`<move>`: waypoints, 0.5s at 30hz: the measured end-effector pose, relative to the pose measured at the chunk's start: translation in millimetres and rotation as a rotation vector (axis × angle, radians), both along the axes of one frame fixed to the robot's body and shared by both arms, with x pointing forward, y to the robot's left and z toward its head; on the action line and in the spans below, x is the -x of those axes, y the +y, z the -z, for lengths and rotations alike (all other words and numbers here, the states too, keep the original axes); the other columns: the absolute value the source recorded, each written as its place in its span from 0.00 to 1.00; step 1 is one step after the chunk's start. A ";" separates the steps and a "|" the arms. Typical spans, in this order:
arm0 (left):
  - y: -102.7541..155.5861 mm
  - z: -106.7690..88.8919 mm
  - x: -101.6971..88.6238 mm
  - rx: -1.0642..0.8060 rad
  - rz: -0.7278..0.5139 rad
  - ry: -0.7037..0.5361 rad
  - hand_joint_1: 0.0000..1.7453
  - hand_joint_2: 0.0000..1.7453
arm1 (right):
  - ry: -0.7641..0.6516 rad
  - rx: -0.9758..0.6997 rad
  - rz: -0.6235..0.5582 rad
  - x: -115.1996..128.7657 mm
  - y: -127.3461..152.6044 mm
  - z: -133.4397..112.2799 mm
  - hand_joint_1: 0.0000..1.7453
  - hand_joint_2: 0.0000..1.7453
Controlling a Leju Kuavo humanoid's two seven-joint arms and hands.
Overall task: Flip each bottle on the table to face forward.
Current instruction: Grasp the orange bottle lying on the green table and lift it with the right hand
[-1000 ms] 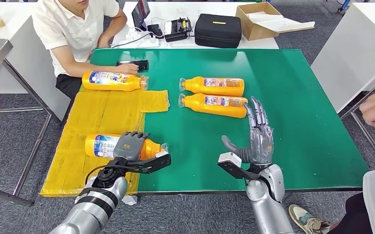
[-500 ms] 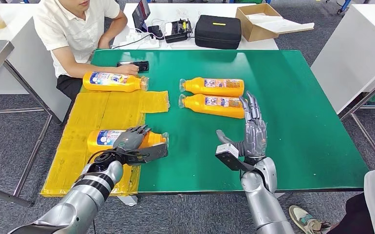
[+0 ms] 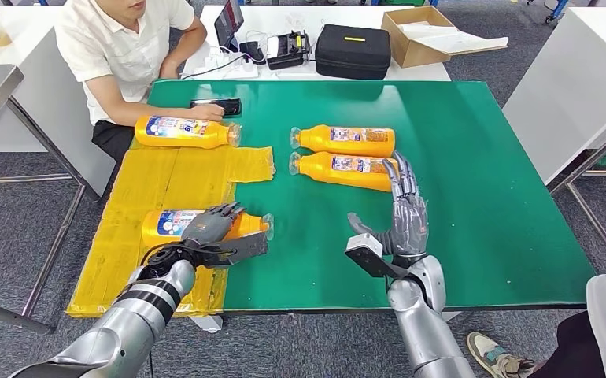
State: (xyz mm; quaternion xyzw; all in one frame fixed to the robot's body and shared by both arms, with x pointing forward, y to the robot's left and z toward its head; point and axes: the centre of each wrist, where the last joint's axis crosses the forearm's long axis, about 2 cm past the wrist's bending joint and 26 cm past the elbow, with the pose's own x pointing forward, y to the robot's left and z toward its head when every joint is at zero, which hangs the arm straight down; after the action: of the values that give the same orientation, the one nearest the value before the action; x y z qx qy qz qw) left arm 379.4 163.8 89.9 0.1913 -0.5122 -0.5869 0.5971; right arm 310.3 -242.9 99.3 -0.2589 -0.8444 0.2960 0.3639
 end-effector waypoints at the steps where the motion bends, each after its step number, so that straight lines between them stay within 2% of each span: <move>1: 0.0 0.0 0.0 0.003 0.000 -0.003 0.00 1.00 | 0.000 0.000 0.000 0.0 0.0 0.1 0.00 1.00; 6: -1.6 2.0 3.6 0.073 -0.010 -0.088 0.00 1.00 | 0.001 0.016 -0.001 0.8 -0.6 0.9 0.00 1.00; 10: -17.3 1.4 20.0 0.257 -0.039 -0.238 0.00 1.00 | 0.006 0.052 0.006 9.9 -2.2 3.5 0.00 1.00; 15: -44.2 -27.9 47.8 0.534 -0.053 -0.399 0.00 1.00 | 0.063 0.111 0.059 24.4 -5.4 5.1 0.00 1.00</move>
State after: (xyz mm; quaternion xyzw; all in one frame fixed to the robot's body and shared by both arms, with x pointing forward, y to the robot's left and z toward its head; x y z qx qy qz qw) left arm 331.6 119.6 117.8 0.1524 -0.7495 -0.3673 0.5293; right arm 285.9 -248.4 94.2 -0.2940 -0.8067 0.3397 0.3840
